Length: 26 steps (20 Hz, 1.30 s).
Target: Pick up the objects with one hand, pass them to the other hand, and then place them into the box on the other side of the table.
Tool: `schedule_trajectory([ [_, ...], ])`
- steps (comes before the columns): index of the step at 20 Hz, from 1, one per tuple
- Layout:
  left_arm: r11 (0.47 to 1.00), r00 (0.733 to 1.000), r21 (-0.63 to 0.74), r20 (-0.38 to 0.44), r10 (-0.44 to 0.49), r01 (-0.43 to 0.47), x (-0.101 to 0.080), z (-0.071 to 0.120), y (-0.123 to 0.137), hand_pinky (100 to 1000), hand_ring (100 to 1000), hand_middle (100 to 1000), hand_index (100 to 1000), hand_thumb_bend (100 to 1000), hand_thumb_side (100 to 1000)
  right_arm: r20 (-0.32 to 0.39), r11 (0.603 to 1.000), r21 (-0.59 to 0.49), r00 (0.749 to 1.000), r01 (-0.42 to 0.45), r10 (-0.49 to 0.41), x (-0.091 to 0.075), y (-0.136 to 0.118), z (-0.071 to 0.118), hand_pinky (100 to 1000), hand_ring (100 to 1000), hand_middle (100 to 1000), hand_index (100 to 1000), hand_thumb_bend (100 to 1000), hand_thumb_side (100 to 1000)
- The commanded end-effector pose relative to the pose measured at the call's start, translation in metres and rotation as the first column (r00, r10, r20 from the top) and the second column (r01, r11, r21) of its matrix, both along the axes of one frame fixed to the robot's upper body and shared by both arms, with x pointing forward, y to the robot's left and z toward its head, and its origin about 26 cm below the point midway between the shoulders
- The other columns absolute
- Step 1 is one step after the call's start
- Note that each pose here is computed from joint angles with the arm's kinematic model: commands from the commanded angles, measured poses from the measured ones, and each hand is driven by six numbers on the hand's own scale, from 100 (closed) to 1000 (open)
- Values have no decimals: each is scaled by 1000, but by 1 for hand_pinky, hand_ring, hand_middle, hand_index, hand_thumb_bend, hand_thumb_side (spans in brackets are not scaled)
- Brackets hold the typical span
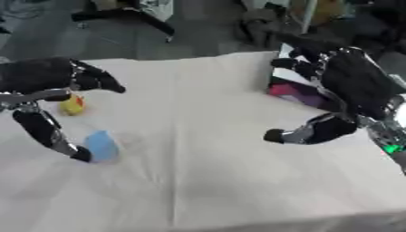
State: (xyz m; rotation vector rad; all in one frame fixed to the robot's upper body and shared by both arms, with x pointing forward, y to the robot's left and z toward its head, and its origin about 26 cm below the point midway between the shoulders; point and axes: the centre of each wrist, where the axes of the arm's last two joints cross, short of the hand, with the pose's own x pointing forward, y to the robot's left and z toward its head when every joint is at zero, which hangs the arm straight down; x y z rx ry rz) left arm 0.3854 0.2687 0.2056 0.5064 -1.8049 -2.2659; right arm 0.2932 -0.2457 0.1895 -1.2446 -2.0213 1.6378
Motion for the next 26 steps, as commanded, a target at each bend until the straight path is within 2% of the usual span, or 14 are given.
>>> schedule_trajectory([
  [1, 947, 988, 286, -2, -151, 146, -1, 9, 9, 751, 771, 777, 930, 737, 604, 31, 1000, -18, 1000, -1, 2, -2, -2, 10, 779, 759, 1000, 841, 701, 965],
  [26, 940, 983, 328, 123, -137, 91, 3, -20, 21, 753, 773, 780, 931, 761, 623, 32, 1000, -22, 999, 2, -1, -2, -2, 11, 783, 758, 1000, 838, 706, 969],
])
